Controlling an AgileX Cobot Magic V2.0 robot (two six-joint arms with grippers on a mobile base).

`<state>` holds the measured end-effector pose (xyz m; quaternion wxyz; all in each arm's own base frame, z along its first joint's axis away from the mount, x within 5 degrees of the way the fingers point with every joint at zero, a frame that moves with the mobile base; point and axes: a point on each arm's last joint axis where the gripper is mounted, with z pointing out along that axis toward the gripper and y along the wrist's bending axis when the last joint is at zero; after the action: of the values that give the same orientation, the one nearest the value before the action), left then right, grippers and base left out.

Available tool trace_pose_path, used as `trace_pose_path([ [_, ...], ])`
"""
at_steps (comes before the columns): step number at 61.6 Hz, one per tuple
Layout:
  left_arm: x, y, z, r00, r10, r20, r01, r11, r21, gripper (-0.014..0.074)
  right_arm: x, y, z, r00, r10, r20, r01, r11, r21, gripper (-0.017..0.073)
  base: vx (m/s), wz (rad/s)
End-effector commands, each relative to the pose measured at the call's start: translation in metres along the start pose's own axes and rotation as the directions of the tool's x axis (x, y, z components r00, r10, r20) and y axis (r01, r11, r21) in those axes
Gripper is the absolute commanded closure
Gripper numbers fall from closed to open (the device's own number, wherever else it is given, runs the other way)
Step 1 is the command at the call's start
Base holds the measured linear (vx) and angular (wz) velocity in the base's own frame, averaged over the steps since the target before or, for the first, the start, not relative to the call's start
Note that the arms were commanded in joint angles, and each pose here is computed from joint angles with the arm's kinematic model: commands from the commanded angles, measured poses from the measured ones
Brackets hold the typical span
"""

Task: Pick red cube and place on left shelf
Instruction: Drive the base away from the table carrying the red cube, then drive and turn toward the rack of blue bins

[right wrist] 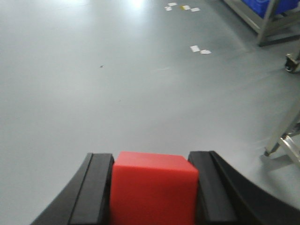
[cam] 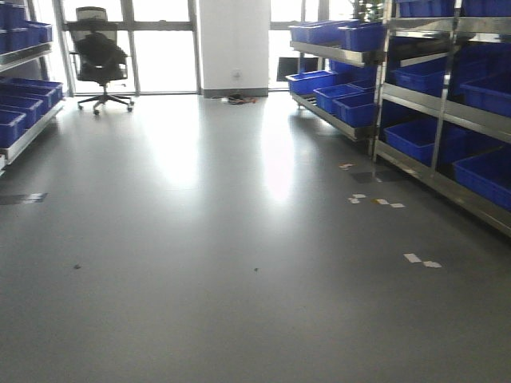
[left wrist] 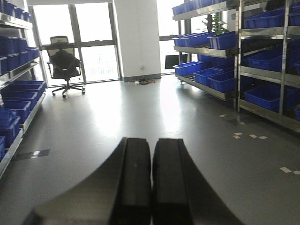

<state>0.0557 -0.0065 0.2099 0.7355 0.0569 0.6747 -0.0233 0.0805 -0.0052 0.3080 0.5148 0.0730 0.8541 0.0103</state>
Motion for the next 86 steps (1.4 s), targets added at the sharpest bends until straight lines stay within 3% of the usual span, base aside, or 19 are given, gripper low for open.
trace_pose_path([
  [1,0.0005,0.0008,0.0009,0.999,-0.01,0.053,0.011,1.0,-0.011,0.0488,-0.0161,0.0015,-0.0058,0.995,-0.012,0.103,0.013,1.0,-0.008,0.0504,-0.28,0.33],
  [41,0.0005,0.0008,0.0009,0.999,-0.01,0.053,0.011,1.0,-0.011,0.0488,-0.0161,0.0014,-0.006,0.994,-0.012,0.104,0.013,1.0,-0.008,0.0504,-0.16,0.26],
  [86,0.0005,0.0008,0.0009,0.999,-0.01,0.053,0.011,1.0,-0.011,0.0488,-0.0159,0.0014,-0.0067,0.994,-0.012,0.106,0.013,1.0,-0.009,0.0504,0.21,0.04],
])
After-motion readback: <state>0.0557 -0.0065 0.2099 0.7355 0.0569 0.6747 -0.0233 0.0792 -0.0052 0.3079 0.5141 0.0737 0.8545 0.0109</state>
